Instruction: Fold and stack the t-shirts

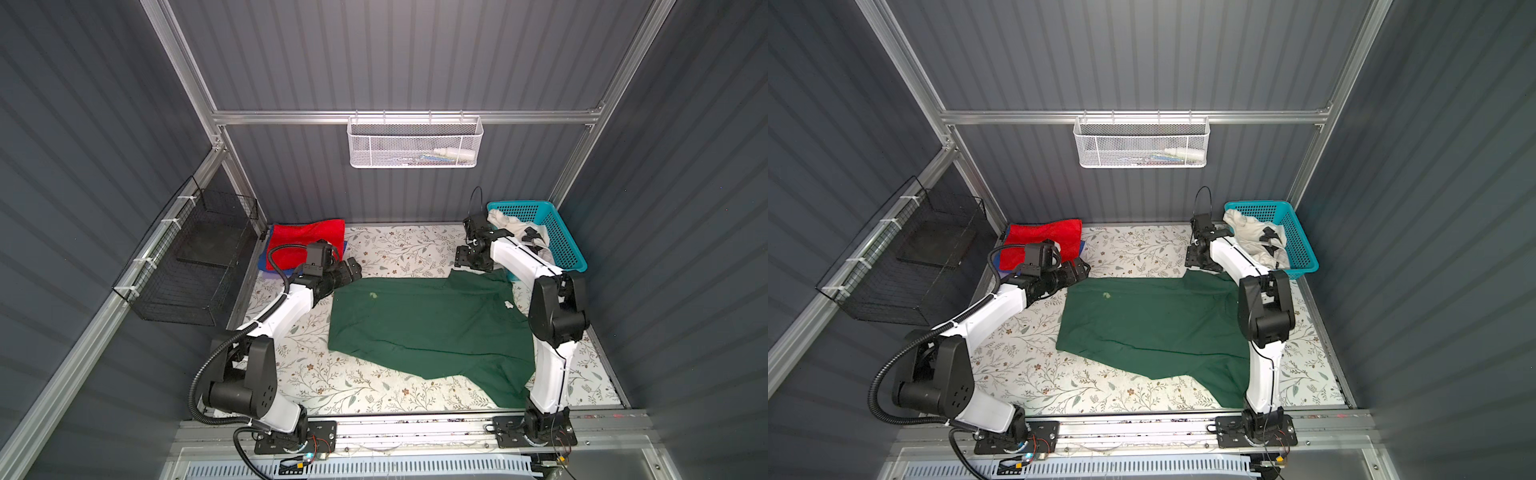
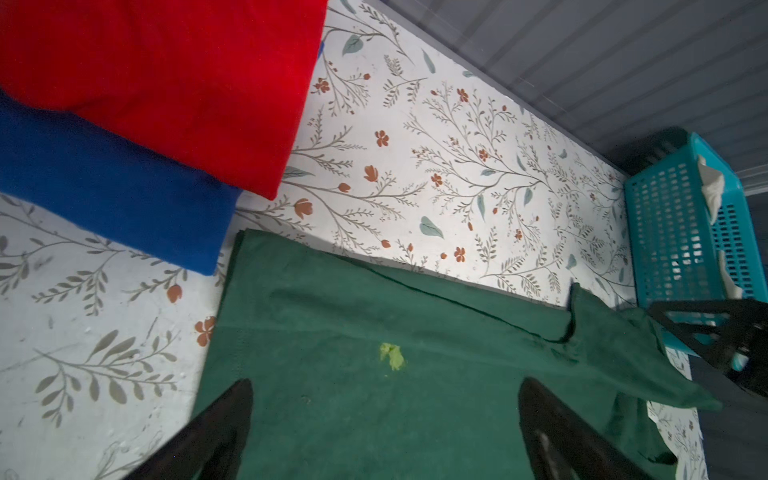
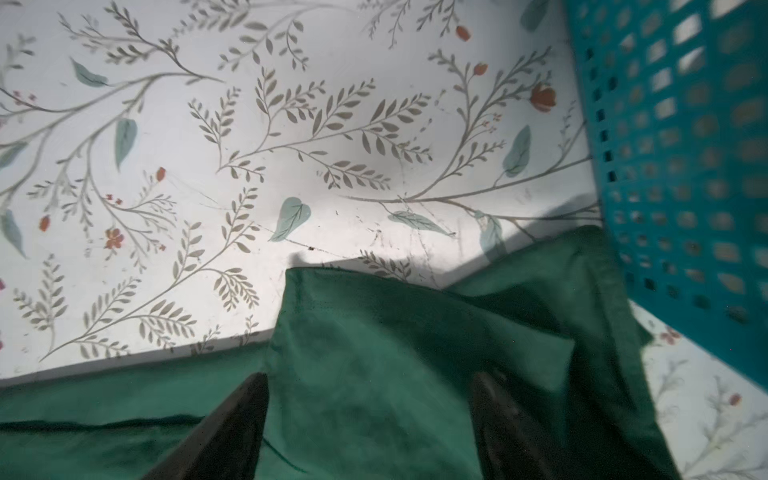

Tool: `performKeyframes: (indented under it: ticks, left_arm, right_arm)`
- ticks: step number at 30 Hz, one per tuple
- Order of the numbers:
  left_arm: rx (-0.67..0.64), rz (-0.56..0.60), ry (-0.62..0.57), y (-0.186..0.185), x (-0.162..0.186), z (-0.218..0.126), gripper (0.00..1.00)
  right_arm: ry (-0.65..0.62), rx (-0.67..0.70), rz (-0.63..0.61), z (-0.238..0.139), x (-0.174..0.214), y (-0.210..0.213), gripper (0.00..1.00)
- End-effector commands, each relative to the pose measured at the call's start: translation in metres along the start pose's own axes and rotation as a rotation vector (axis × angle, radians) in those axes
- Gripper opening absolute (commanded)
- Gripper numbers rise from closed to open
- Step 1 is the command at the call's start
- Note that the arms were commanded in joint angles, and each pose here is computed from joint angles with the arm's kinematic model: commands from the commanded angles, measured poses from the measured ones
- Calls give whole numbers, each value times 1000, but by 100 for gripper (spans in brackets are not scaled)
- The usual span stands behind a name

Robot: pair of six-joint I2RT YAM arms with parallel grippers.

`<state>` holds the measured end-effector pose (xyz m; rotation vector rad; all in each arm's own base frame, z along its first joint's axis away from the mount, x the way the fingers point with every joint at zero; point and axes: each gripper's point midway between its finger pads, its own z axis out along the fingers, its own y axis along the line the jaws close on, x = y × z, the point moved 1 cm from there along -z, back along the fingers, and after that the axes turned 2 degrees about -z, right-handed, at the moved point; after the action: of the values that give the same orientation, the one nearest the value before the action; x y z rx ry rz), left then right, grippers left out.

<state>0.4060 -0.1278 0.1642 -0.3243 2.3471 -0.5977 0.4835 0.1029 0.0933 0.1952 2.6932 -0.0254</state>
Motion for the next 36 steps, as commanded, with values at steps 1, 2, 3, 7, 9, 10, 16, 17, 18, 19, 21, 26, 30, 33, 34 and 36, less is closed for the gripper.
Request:
performKeyframes:
  ticks: [1, 2, 3, 7, 9, 10, 16, 17, 18, 19, 21, 26, 30, 33, 34, 36]
  left_arm:
    - [15, -17, 18, -1, 8, -7, 100]
    - [18, -23, 23, -2, 10, -6, 100]
    - [27, -25, 28, -4, 12, -6, 100]
    - [43, -27, 41, -10, 18, 1, 100]
    - [46, -30, 45, -11, 20, 3, 100]
    - [45, -33, 52, -11, 21, 5, 100]
    - [32, -10, 63, -11, 20, 7, 100]
    - [31, -8, 64, -10, 21, 7, 100]
    - [28, -7, 64, -10, 21, 7, 100]
    - [27, -6, 66, -10, 21, 8, 100]
    - [21, -9, 74, -8, 23, 10, 100]
    - [14, -10, 85, -6, 25, 14, 100]
    - [7, -6, 89, -5, 25, 13, 100]
    - [-2, -2, 87, -4, 25, 12, 100]
    - [-2, 0, 84, -4, 24, 11, 100]
    - [-6, 0, 79, -3, 24, 9, 100]
  right_arm:
    - [52, -31, -16, 12, 7, 13, 76]
    - [62, -48, -19, 16, 8, 19, 75]
    - [79, -57, -28, 22, 11, 25, 75]
    - [94, -11, -66, 34, 14, 34, 74]
    - [100, -14, -70, 39, 15, 38, 74]
    - [102, -9, -68, 42, 14, 38, 74]
    - [142, 107, -108, 56, 16, 25, 65]
    - [145, 117, -112, 57, 16, 24, 64]
    - [144, 127, -115, 58, 16, 23, 62]
    - [143, 133, -119, 59, 16, 22, 60]
    - [141, 138, -125, 60, 15, 21, 56]
    - [153, 151, -142, 64, 15, 21, 30]
    - [138, 159, -150, 60, 11, 20, 16]
    - [113, 178, -148, 46, 7, 17, 12]
    - [103, 181, -156, 40, 7, 17, 12]
    - [79, 183, -160, 24, 11, 17, 12]
